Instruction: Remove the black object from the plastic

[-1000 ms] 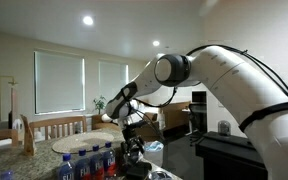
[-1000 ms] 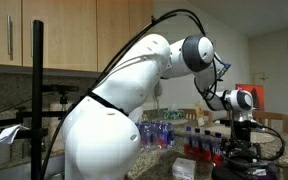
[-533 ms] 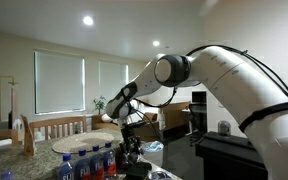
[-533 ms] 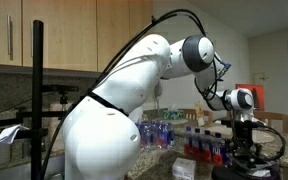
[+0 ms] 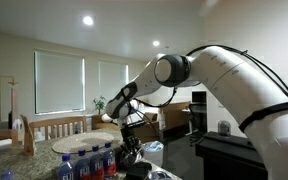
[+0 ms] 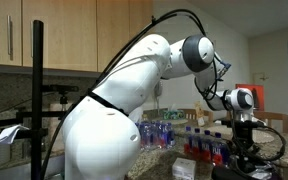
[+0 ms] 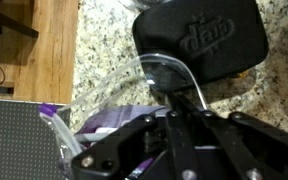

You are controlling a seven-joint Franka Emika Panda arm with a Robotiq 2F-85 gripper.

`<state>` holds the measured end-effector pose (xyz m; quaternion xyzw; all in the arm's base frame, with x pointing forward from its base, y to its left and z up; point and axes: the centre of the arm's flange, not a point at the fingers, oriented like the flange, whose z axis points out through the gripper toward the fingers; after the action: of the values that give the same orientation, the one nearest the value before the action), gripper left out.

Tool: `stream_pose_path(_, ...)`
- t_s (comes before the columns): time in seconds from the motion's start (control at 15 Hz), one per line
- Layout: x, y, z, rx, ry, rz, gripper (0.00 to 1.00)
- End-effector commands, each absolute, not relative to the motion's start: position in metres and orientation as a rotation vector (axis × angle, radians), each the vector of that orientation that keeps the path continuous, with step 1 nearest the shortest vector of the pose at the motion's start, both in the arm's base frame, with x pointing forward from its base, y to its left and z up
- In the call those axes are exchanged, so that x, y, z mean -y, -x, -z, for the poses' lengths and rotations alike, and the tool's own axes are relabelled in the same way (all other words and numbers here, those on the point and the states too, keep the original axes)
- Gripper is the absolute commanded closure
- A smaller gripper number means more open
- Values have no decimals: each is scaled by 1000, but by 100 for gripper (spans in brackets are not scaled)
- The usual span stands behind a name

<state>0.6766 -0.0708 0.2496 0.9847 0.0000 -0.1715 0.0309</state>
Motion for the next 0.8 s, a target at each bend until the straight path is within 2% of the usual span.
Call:
stream_pose_path(0.0, 72, -673, -250, 39, -3049, 465, 92)
stream_pose_path(0.2, 74, -673, -252, 43, -3051, 453, 89)
stream_pose_path(0.4, 76, -670, -256, 105, -3076, 426, 93)
stream_pose_path(0.47, 78, -668, -258, 180, -3127, 368, 67)
stream_pose_path(0.6, 80, -666, -259, 289, -3179, 329, 64)
stream_pose_path(0.73, 83, -664, -260, 427, -3206, 287, 52)
